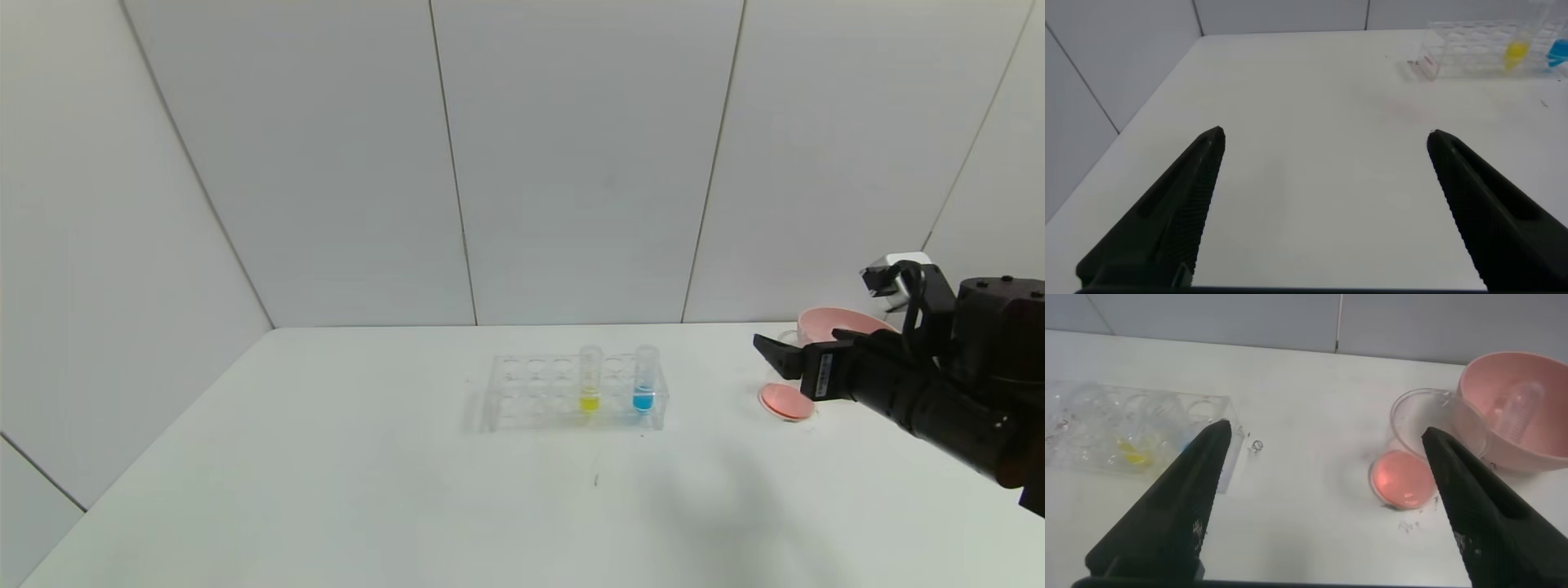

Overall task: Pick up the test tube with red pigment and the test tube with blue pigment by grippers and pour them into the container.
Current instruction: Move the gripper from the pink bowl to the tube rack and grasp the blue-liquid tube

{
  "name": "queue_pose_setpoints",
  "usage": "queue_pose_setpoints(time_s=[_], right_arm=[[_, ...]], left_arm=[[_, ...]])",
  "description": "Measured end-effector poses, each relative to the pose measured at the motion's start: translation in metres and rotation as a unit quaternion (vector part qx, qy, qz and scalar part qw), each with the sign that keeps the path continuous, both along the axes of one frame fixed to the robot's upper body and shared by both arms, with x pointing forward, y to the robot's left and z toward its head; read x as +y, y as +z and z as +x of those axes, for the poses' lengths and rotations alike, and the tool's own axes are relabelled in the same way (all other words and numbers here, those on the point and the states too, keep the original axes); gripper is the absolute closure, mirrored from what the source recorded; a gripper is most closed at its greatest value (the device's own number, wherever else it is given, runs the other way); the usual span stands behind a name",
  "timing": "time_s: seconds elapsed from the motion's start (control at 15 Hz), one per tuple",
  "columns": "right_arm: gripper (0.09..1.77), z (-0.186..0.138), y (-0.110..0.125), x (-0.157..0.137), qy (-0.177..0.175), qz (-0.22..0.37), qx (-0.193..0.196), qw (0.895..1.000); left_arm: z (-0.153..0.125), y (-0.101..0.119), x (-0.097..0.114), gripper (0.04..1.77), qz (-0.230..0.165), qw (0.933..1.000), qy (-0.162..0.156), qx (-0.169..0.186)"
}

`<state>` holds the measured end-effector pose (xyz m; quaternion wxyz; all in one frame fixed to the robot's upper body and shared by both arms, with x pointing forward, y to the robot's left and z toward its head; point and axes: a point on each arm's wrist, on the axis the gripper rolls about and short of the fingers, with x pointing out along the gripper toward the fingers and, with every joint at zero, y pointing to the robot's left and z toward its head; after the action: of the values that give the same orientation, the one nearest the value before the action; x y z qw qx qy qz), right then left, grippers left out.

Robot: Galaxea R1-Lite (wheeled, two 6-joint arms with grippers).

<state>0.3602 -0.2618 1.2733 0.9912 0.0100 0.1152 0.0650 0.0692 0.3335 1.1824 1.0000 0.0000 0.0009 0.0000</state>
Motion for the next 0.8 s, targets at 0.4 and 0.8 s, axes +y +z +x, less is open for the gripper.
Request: queue_pose_setpoints(time_s=[0.4, 0.8], right_arm=[[0.17, -0.023, -0.009, 0.063, -0.009, 0.021, -0.038, 0.999], [0.16, -0.018, -0.043, 0.113, -0.018, 0.015, -0.034, 0.999]], left_arm=[[0.0, 0.0, 0.0, 0.05, 0.0, 1.0, 0.0, 0.0], [0.0, 0.0, 0.0, 0.05, 0.0, 1.0, 0.0, 0.0]])
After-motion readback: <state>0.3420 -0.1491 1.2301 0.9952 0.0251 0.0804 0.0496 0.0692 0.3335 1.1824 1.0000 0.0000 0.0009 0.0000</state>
